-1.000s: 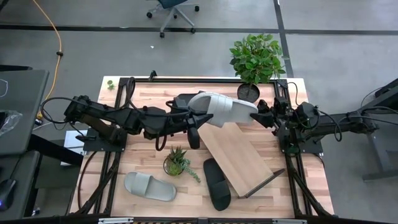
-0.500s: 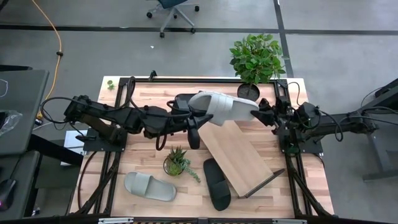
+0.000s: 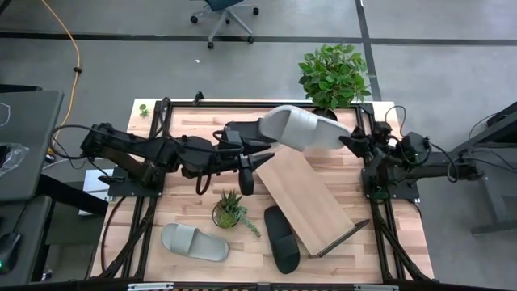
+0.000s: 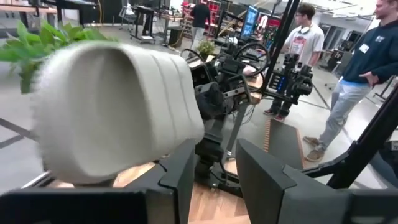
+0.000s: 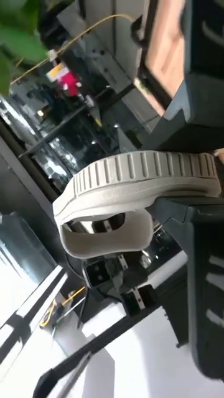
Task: Pick and place slides into the shelf
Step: Put the top gray slide on the shelf
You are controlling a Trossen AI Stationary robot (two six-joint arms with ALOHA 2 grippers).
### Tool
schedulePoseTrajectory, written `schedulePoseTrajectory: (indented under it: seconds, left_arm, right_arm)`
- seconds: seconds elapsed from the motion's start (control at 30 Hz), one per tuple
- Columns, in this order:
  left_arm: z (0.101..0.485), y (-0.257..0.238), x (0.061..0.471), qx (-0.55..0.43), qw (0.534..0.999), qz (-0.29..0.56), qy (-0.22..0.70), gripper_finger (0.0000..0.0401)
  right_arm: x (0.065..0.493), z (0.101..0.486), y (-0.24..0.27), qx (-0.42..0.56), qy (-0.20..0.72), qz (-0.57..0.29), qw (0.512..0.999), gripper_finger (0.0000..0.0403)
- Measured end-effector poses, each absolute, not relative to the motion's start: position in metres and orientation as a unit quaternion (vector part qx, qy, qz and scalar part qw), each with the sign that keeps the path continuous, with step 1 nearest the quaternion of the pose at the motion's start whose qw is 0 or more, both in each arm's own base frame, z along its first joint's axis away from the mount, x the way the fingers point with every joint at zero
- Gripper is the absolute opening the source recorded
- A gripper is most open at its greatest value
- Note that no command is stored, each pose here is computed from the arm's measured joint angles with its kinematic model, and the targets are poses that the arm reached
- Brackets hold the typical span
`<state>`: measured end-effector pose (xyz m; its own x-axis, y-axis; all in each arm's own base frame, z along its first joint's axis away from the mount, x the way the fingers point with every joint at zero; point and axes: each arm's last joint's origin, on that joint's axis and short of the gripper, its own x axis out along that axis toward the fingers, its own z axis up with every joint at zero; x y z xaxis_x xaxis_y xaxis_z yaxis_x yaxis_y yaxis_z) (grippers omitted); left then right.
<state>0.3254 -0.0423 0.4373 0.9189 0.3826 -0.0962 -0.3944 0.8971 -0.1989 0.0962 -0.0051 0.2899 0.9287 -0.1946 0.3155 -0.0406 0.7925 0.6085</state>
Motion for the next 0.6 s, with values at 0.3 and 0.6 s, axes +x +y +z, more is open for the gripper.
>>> schedulePoseTrajectory:
  seconds: [0.3,0.6]
  left_arm:
    - [0.449,-0.039,0.310,-0.053,0.978,0.197,0.031,0.0108]
    - [0.451,-0.038,0.304,-0.029,0.979,0.197,0.041,0.0102]
  right_arm:
    - [0.089,0.261,-0.003,0.441,-0.042,-0.039,0.896,0.0062]
    - [0.092,0.244,-0.001,0.522,0.051,-0.053,0.849,0.0062]
